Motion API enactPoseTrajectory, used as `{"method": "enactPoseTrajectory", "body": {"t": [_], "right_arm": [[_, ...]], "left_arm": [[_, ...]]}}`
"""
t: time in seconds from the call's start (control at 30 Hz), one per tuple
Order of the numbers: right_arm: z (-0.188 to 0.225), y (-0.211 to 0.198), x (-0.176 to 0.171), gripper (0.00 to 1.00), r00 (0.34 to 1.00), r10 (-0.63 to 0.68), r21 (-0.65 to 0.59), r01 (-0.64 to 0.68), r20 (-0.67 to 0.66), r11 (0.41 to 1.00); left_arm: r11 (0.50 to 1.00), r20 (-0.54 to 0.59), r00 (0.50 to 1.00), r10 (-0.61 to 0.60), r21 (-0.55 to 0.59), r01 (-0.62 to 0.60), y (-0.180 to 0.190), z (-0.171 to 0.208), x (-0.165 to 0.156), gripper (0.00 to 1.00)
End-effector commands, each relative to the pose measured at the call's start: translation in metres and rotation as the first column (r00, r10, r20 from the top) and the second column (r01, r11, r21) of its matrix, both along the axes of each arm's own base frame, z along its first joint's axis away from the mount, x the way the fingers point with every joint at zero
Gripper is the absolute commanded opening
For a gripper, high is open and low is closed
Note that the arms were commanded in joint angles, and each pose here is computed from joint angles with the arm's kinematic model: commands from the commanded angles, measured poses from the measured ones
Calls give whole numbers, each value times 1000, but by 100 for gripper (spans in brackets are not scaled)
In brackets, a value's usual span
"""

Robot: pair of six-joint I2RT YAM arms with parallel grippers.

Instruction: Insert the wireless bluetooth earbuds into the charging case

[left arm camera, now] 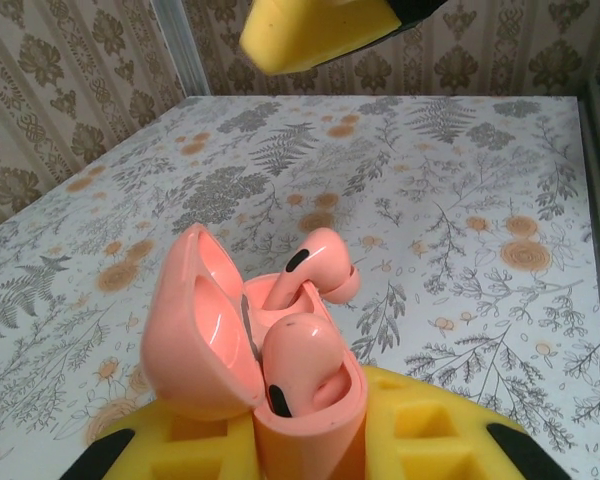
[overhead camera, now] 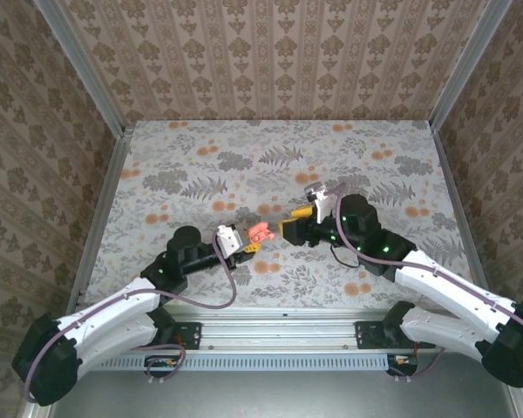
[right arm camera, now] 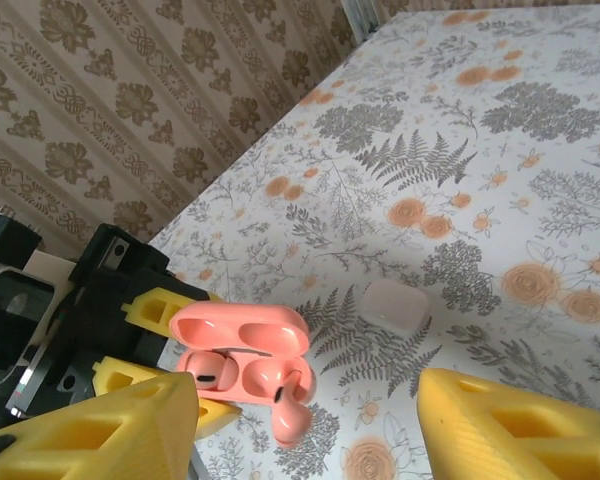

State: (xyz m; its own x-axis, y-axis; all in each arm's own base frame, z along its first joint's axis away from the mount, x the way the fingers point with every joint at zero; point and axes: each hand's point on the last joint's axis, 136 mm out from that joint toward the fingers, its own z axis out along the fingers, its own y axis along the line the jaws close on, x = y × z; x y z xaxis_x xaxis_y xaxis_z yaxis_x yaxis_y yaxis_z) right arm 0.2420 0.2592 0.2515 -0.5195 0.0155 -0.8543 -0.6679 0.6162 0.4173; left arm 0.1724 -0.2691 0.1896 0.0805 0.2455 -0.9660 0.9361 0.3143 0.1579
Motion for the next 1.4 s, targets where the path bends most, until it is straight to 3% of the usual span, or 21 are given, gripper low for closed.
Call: {"method": "enactPoseTrajectory", "body": {"t": [0.0,0.17,0.27,0.5,0.97,1.37], "right_arm": [[4,-2,-10,65,991,111,-3,-111,81,994],[2,-7,-23,67,928,273,-119,-251,255,961],[-5,-13,-25,67,888,313,-207,-255,336,945],[-30,-7,-40,44,772,511,-376,-376,379,847],[-45,26,-34,19,713,575,-435,-404,401,805],[-43,39,-31,12,679,588,-455,-395,441,798]], "left_arm": [[996,2,1000,-20,-90,20,-1,18,-3,3],[994,0,1000,-28,-104,28,-1,21,-5,3],[993,1,1000,-31,-110,31,-1,23,-5,3],[993,7,999,-32,-116,32,-1,26,-5,3],[993,13,999,-32,-114,33,-2,30,-3,3],[993,11,999,-32,-116,33,-1,31,-4,3]]}}
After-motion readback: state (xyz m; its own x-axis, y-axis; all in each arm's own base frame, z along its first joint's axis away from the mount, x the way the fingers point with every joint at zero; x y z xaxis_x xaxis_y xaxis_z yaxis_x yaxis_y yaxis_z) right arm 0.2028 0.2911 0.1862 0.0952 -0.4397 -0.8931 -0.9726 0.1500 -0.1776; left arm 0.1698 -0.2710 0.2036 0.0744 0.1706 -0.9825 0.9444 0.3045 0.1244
